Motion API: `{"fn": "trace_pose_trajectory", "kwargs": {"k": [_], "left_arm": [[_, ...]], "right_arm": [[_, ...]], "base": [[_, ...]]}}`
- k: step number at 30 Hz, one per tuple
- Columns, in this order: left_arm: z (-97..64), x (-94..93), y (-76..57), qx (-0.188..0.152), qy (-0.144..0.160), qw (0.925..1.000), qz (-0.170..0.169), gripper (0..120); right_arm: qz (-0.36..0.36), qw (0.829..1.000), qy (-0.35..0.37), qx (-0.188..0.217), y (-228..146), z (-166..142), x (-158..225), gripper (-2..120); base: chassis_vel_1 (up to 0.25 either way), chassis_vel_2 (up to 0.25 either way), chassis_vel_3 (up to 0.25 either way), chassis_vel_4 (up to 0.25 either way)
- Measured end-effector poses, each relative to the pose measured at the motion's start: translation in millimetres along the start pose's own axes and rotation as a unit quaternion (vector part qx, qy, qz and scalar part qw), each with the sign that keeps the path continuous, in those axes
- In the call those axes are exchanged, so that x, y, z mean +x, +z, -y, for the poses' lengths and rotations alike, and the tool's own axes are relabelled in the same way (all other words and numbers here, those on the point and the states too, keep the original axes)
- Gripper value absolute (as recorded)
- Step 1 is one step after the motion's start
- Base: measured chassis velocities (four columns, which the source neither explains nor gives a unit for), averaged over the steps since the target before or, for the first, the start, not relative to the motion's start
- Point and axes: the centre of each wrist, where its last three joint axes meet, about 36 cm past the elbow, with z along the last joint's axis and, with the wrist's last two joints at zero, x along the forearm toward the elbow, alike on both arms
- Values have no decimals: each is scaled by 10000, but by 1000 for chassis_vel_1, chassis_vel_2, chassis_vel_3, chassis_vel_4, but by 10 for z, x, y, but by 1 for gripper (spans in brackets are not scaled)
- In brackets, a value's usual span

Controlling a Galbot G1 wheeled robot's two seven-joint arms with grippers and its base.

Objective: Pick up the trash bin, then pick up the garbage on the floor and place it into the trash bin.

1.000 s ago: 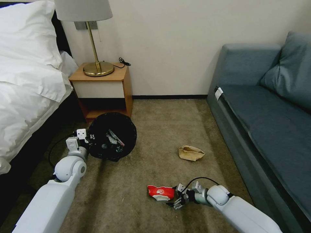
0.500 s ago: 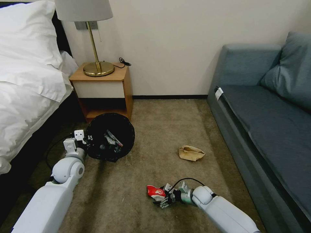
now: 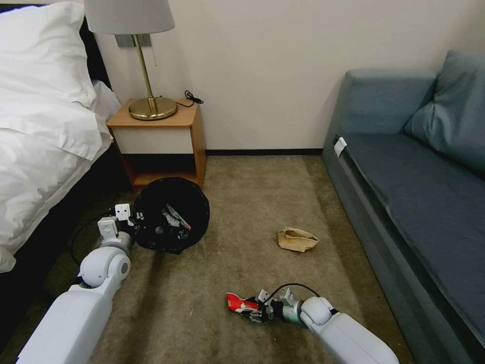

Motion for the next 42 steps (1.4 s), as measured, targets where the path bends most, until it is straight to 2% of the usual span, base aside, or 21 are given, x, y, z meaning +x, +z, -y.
{"fn": "trace_pose_trajectory", "kwargs": {"k": [7,11,14,16,17,19,20,21,22,23,24,25,26,27,31,33,36,39,42], "left_arm": [[33,28,45,34,21,10000,-23,2],[56,34,41,48,41,10000,-10,2],[93,39,47,75,61,10000,-9,2],[128,37,48,105,76,9999,-4,2],[128,37,48,105,76,9999,-4,2],[167,27,36,132,100,9999,17,2],[167,27,36,132,100,9999,17,2],[183,22,30,140,109,9998,26,2],[215,11,15,157,135,9998,46,2],[215,11,15,157,135,9998,46,2],[247,-4,7,174,163,9997,59,2],[247,-4,7,174,163,9997,59,2],[269,-21,10,178,179,9997,63,2],[293,-41,16,183,191,9996,65,2],[345,-73,19,206,224,9995,65,2],[429,-111,8,247,294,9992,74,2],[460,-127,-2,262,320,9991,81,2],[497,-146,-22,291,346,9989,101,2],[518,-146,-20,324,370,9987,96,2]], "right_arm": [[101,9999,43,-63,29,-48,6,4],[223,9997,105,-83,-21,-30,41,1],[557,9980,290,-73,-216,93,153,1],[969,9940,513,34,-516,292,327,1],[969,9940,513,34,-516,292,327,1],[1538,9851,757,161,-956,534,567,1],[1538,9851,757,161,-956,534,567,1],[1733,9813,819,182,-1121,605,650,1],[2109,9728,935,209,-1449,730,817,1],[2109,9728,935,209,-1449,730,817,1],[2396,9652,1008,293,-1732,804,954,1],[2396,9652,1008,293,-1732,804,954,1],[2601,9592,1046,361,-1939,838,1055,1],[2789,9538,1046,390,-2126,844,1143,1],[3037,9466,992,445,-2383,807,1242,1],[3305,9387,840,499,-2698,693,1303,1],[3386,9368,730,497,-2821,619,1286,1],[3467,9353,483,518,-3019,477,1165,1],[3467,9363,175,540,-3209,322,877,1]], "base": [[0,0,0,0],[0,0,0,0],[0,0,0,0],[0,0,0,0],[0,0,0,0],[0,0,0,0],[0,0,0,0],[0,0,0,0],[0,0,0,0],[0,0,0,0],[0,0,0,0],[0,0,0,0],[0,0,0,0],[0,0,0,0],[0,0,0,0],[0,0,0,0],[0,0,0,0],[0,0,0,0],[0,0,0,0]]}}
